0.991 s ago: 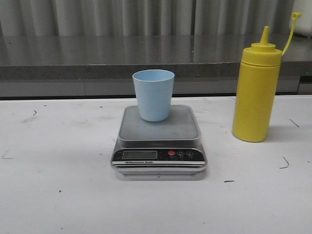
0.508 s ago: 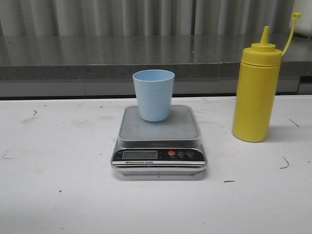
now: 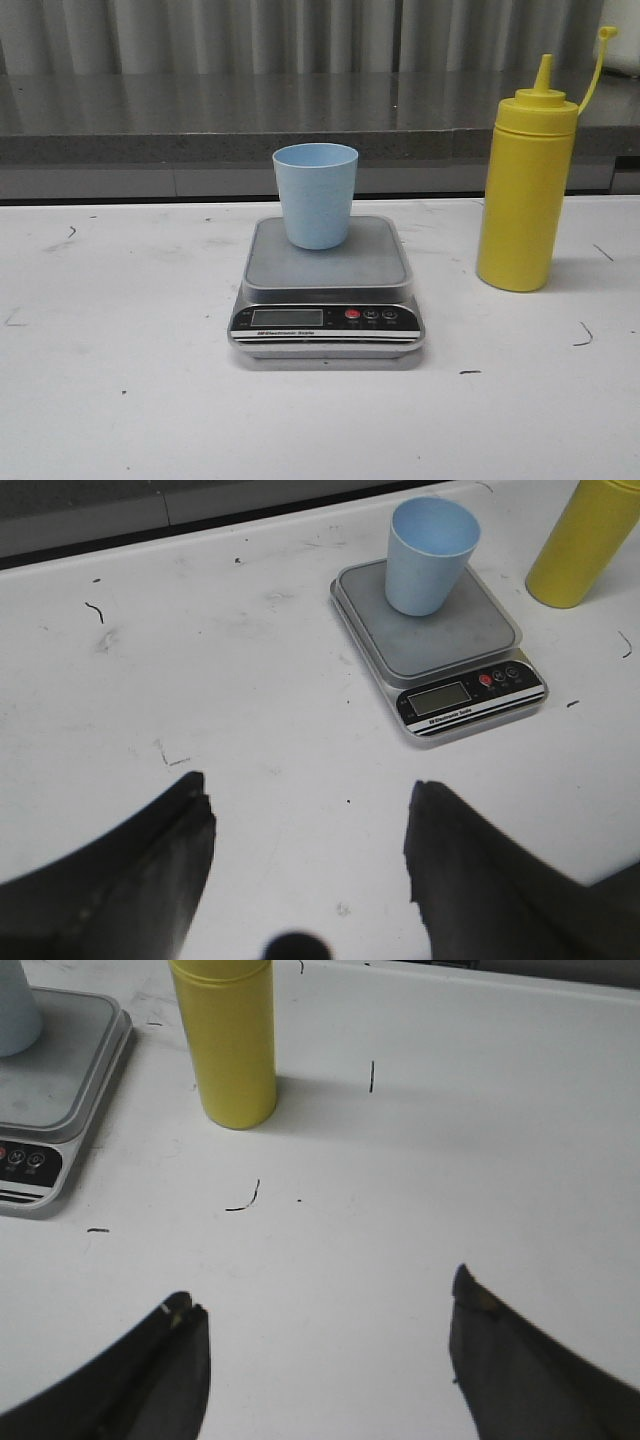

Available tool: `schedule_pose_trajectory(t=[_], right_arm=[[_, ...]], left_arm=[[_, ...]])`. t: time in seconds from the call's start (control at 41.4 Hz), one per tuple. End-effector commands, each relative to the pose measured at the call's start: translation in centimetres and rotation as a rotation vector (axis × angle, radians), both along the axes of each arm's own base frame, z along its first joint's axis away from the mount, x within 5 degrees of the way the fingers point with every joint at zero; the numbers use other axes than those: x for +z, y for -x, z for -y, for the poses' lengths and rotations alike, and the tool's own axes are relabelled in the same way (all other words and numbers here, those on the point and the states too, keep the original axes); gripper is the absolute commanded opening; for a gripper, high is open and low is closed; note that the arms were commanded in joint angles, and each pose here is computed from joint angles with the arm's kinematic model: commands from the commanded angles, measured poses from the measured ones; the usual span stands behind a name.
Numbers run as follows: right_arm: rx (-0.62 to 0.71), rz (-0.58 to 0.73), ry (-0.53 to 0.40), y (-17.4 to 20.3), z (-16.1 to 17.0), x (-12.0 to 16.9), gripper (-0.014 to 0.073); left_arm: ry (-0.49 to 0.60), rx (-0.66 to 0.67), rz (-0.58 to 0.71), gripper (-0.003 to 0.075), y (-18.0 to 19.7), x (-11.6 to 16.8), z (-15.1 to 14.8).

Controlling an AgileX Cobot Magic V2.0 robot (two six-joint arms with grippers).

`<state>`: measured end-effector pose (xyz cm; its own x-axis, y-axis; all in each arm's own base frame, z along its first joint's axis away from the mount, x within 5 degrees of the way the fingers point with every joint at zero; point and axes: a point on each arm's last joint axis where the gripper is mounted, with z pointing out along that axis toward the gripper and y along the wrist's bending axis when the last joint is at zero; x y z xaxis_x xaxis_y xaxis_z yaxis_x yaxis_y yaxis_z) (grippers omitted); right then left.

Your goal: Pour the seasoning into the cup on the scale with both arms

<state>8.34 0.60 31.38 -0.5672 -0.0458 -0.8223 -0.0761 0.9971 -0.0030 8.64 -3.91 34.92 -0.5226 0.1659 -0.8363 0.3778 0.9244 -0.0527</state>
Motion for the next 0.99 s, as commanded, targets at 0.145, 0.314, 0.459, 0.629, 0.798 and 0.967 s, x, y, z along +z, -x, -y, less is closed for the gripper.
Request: schedule_pose_trajectory(t=[0.145,0.314,0.459,0.629,0.798,0.967], right_arm=[[0.0,0.078,0.014,-0.5,0.1,1.1,0.0529],[0.002,0.117,-0.005,-0.7,0.0,1.5,0.0529],[0.009,0.109,0.005,-0.9,-0.1,1.4,0.0538],[0.106,0.022,0.022,-2.8,-1.1,0.6,0.0664],[0.19,-0.044,0.028,-5.2,-2.5,0.7,0.0654],[0.199,0.028,-0.002,-8.7,-3.6,1.7,0.0654]], left_arm=[[0.055,0.0,0.092,0.0419,0.0,1.4,0.0],[0.055,0.0,0.092,0.0419,0.0,1.4,0.0],[0.055,0.0,0.092,0.0419,0.0,1.4,0.0],[0.055,0.0,0.092,0.0419,0.0,1.4,0.0],[0.055,0.0,0.092,0.0419,0.0,1.4,0.0],[0.055,0.0,0.092,0.0419,0.0,1.4,0.0]])
